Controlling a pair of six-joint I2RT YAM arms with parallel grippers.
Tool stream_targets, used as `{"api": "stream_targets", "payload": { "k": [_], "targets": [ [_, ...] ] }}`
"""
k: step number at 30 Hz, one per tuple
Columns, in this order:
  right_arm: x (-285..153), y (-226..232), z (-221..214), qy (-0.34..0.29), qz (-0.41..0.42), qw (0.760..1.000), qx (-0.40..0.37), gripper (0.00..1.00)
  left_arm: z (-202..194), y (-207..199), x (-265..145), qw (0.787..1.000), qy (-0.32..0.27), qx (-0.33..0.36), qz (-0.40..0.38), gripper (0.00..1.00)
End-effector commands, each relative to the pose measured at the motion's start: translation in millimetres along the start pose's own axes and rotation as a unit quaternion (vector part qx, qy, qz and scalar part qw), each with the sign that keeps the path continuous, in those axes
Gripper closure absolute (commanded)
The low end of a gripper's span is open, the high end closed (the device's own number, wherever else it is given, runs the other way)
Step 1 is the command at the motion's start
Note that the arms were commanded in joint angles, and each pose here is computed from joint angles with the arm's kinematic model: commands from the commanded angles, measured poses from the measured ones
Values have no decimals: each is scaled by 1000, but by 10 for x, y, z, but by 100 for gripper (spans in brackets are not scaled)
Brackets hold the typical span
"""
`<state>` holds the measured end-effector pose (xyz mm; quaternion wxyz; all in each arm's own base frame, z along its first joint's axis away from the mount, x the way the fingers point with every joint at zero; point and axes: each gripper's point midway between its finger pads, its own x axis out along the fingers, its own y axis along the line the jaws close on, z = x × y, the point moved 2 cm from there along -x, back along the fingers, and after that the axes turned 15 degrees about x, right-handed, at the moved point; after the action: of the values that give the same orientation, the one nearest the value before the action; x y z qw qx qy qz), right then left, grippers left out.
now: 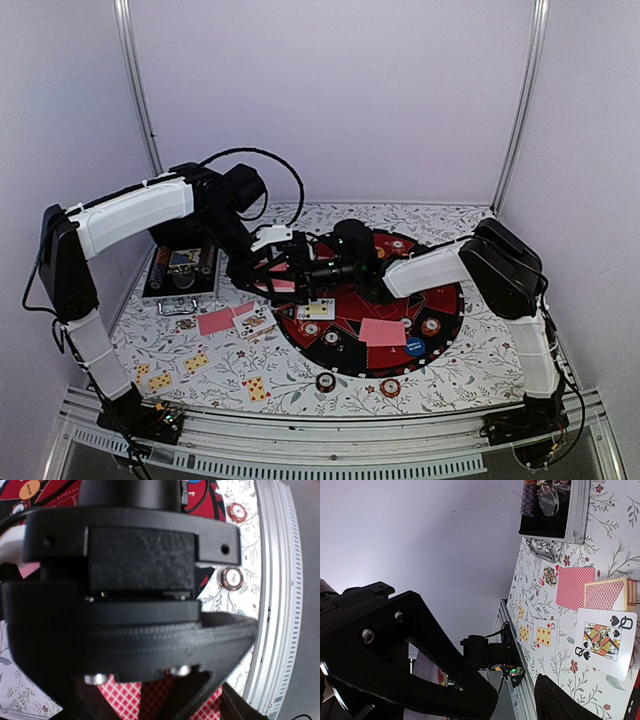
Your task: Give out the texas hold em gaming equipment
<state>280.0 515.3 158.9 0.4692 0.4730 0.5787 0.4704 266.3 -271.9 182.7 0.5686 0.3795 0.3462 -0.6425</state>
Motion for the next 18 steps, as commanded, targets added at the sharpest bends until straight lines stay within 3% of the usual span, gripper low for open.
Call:
{"api": "stream_targets", "payload": {
  "k": [1, 18],
  "targets": [
    [-168, -299, 83, -28, -36, 998, 38, 30, 123, 32, -131, 1000, -20, 11, 13, 72],
    [-525, -261, 41, -50, -32, 998, 36, 52, 114, 28, -141, 1000, -17, 11, 11, 73]
  ]
}}
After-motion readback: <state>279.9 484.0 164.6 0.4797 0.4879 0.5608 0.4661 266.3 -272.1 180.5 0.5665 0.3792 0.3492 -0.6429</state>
